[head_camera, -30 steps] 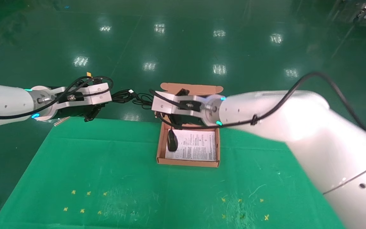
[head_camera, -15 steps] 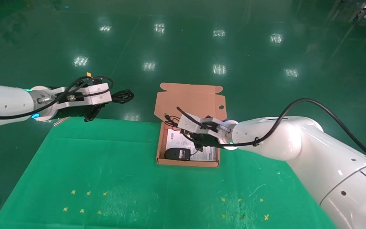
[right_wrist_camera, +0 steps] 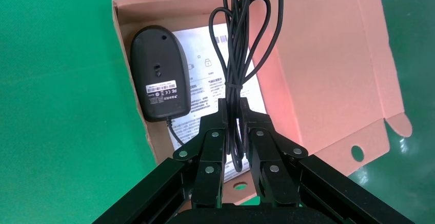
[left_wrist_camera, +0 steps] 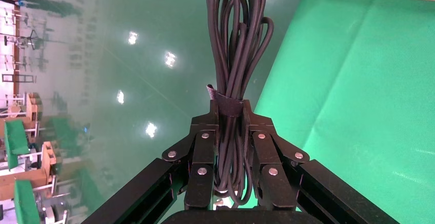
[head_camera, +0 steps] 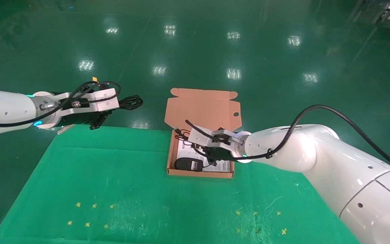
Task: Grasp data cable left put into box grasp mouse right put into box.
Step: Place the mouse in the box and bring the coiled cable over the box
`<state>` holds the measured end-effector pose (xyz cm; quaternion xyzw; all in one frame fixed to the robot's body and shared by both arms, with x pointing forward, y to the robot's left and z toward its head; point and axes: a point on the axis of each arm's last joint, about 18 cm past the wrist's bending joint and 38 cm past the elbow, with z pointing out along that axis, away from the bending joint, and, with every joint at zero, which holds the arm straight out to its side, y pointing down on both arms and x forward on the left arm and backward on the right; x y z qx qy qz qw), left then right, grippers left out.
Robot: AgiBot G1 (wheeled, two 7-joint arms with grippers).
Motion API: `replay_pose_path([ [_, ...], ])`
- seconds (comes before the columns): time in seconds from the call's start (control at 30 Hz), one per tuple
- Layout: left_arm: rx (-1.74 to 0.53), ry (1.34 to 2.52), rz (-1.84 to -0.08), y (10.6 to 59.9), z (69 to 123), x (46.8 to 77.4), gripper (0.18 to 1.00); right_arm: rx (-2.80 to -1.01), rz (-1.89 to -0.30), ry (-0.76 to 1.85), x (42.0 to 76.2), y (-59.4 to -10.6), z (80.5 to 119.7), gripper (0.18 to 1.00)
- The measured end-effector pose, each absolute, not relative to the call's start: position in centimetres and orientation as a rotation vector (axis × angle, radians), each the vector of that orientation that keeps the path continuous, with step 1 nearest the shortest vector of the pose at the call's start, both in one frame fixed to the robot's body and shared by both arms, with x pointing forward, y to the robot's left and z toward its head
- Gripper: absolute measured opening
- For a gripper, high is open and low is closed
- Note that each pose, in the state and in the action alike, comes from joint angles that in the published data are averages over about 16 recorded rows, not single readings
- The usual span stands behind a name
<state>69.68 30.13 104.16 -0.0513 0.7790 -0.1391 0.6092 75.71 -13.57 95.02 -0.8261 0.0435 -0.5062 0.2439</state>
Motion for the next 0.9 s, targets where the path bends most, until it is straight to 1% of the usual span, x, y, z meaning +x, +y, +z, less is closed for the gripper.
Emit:
replay_pose_path([
  [0.4,-0.104,1.807,-0.331,29.3,103.6,70.0,0.26,-2.271,-1.396,0.097,75.6,-14.0,94.8,0.231],
  [0.6,-0.064,1.821,-0.348,27.3,102.3,71.0,0.26,-2.269,-1.405,0.102,75.4,-15.0,95.1,0.277],
  [0.77,-0.01,1.83,-0.369,24.7,100.6,72.3,0.26,-2.264,-1.426,0.126,75.2,-16.9,95.7,0.352],
  [0.9,0.041,1.835,-0.385,22.3,99.0,73.6,0.26,-2.257,-1.452,0.159,74.9,-19.0,96.5,0.437],
])
